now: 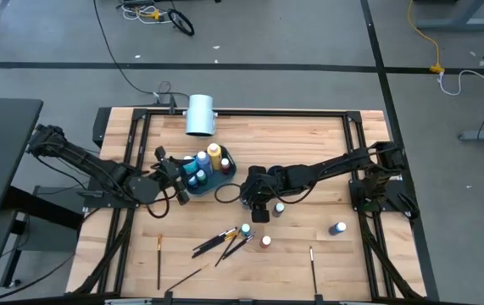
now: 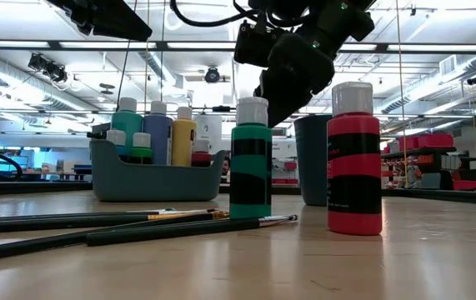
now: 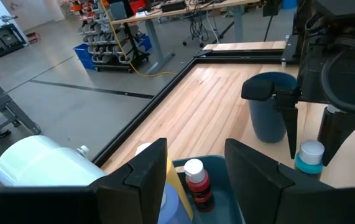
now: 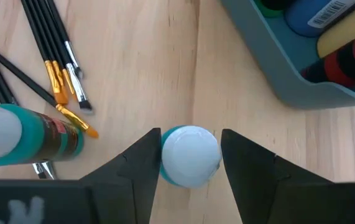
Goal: Pick & Place Paint Supplies
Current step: Put the small light blue paint bottle into the blue bin
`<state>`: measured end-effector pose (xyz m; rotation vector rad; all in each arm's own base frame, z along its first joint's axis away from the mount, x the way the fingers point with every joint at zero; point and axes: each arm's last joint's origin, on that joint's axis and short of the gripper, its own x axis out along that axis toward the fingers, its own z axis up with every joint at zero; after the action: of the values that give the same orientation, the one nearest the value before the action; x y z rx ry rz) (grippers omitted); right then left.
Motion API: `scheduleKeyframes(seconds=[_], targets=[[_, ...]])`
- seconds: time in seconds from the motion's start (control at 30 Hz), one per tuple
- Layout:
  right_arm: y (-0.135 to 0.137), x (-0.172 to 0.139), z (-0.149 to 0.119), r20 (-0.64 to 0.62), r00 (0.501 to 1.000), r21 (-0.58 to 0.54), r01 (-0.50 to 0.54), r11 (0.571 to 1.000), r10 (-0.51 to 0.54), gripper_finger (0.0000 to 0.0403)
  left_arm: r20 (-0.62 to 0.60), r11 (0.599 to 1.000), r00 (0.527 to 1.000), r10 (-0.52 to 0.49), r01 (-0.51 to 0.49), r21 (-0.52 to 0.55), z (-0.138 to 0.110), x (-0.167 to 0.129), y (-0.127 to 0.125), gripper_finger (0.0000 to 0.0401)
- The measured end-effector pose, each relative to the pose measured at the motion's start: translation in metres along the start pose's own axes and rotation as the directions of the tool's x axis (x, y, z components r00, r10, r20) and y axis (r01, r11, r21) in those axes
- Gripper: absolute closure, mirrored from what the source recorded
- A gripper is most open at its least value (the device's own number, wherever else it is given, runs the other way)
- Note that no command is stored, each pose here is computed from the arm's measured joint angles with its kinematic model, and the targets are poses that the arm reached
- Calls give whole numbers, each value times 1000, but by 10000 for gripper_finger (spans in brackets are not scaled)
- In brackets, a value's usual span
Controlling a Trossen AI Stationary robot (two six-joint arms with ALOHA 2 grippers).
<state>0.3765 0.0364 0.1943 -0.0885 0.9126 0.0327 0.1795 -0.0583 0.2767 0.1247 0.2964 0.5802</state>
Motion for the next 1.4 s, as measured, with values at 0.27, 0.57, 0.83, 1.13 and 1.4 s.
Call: scheduleKeyframes(seconds=[0.27,0.57,0.83,1.13,1.4], targets=[[0,0,8,80,997,-15,2,1000,-1,288,0,1000,1000,0,0,0,0,0,0,230],[-7,-22,61,615,766,127,138,982,-187,280,0,1000,1000,0,0,0,0,0,0,230],[-32,-12,45,442,841,209,244,947,-313,284,7,1000,1000,-1,1,6,1,0,0,230],[-54,33,28,378,878,277,196,941,-294,282,46,1000,999,-11,10,6,7,0,-1,230],[-64,62,13,299,887,281,270,921,-352,281,51,1000,999,-12,11,15,8,0,-1,230]])
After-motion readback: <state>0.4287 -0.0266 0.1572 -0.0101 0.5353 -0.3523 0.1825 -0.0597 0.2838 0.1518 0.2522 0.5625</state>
